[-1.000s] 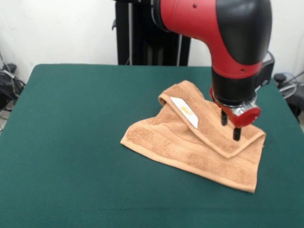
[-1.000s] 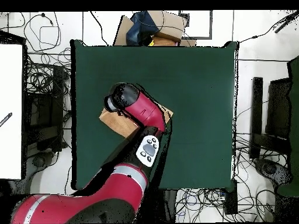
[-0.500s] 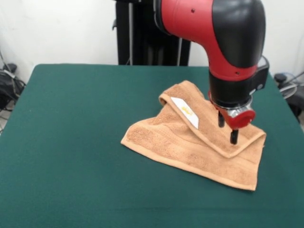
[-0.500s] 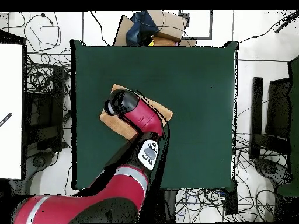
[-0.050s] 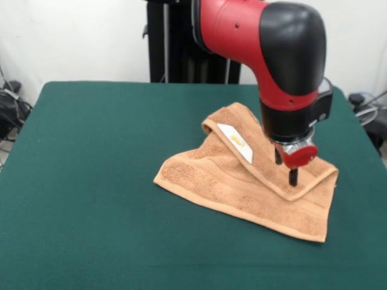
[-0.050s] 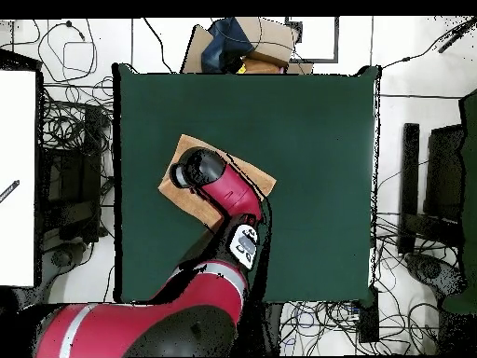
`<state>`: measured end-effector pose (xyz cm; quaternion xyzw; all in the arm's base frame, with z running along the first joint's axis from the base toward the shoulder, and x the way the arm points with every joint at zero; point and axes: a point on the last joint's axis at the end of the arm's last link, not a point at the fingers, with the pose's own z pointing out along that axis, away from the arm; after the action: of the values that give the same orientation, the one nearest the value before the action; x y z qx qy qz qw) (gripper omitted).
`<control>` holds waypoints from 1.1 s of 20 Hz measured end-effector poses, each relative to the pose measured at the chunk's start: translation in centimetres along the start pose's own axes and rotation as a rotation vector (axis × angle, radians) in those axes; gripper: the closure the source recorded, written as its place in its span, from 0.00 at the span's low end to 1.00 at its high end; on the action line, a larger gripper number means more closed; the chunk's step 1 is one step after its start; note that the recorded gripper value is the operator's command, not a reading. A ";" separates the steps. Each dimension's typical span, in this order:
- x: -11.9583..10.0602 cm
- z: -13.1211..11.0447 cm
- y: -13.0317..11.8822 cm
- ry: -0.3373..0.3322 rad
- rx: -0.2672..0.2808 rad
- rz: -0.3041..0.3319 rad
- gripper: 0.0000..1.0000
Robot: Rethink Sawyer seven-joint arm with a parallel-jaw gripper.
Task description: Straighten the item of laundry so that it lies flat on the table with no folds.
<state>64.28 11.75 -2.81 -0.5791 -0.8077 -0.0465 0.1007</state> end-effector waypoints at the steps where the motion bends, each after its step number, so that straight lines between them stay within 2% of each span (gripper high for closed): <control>1: -0.1 0.3 -0.1 -0.003 -0.002 0.003 0.00; 7: -0.6 2.4 0.0 -0.036 -0.023 0.011 0.00; 16: -0.6 2.5 0.1 -0.039 -0.025 0.005 0.00; 17: -0.5 2.5 0.1 -0.039 -0.024 0.004 1.00; 22: -0.4 2.4 0.3 -0.050 -0.024 -0.016 1.00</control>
<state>64.45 11.95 -5.25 -0.5749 -0.8138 -0.0424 0.0734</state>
